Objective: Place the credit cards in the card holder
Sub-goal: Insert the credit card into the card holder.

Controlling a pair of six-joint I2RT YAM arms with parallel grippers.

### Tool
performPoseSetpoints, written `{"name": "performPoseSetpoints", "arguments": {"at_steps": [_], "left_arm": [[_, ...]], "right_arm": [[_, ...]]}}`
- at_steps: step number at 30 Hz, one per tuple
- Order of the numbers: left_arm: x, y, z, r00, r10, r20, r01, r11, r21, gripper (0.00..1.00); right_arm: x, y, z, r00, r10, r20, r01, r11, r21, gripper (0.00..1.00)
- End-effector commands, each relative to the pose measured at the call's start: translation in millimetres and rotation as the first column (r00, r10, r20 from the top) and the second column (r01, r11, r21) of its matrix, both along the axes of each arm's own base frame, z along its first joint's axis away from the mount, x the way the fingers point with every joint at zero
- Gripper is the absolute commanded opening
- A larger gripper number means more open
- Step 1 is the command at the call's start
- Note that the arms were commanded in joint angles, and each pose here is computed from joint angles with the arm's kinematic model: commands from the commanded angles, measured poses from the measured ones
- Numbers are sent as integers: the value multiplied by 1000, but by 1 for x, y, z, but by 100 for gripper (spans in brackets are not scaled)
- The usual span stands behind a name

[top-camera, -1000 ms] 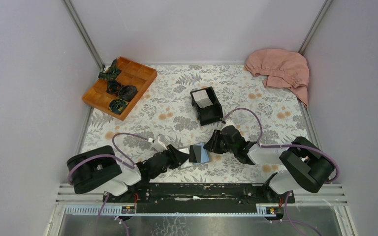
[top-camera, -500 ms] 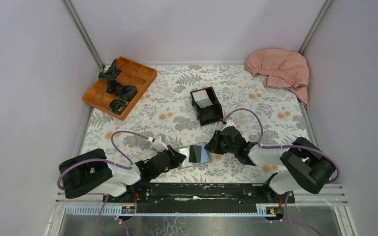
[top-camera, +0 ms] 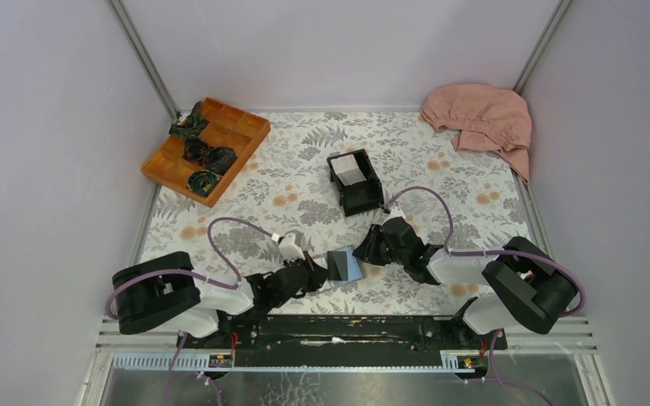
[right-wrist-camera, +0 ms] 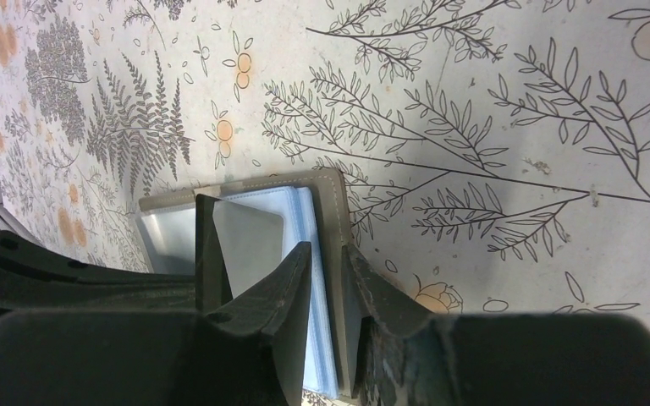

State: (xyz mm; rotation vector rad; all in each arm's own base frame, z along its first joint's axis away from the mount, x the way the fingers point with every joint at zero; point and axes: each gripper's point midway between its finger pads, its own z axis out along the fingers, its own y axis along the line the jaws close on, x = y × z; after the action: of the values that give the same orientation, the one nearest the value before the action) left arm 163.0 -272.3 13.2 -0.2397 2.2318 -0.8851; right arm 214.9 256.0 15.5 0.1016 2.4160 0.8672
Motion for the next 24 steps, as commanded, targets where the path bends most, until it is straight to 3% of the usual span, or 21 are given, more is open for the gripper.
{"name": "performPoseSetpoints", "arguments": {"at_steps": [1, 14, 24], "left_arm": [[-11, 12, -22, 999, -33, -20, 35, 989, 144, 0], [-24, 6, -29, 996, -68, -52, 79, 968, 238, 0], [-31, 28, -35, 994, -55, -90, 83, 933, 350, 0]], "right_arm": [[-16, -26, -29, 998, -11, -59, 3, 991, -130, 27], [-18, -25, -31, 998, -3, -60, -5, 990, -139, 27], [-17, -26, -30, 999, -4, -52, -4, 988, -154, 27]]}}
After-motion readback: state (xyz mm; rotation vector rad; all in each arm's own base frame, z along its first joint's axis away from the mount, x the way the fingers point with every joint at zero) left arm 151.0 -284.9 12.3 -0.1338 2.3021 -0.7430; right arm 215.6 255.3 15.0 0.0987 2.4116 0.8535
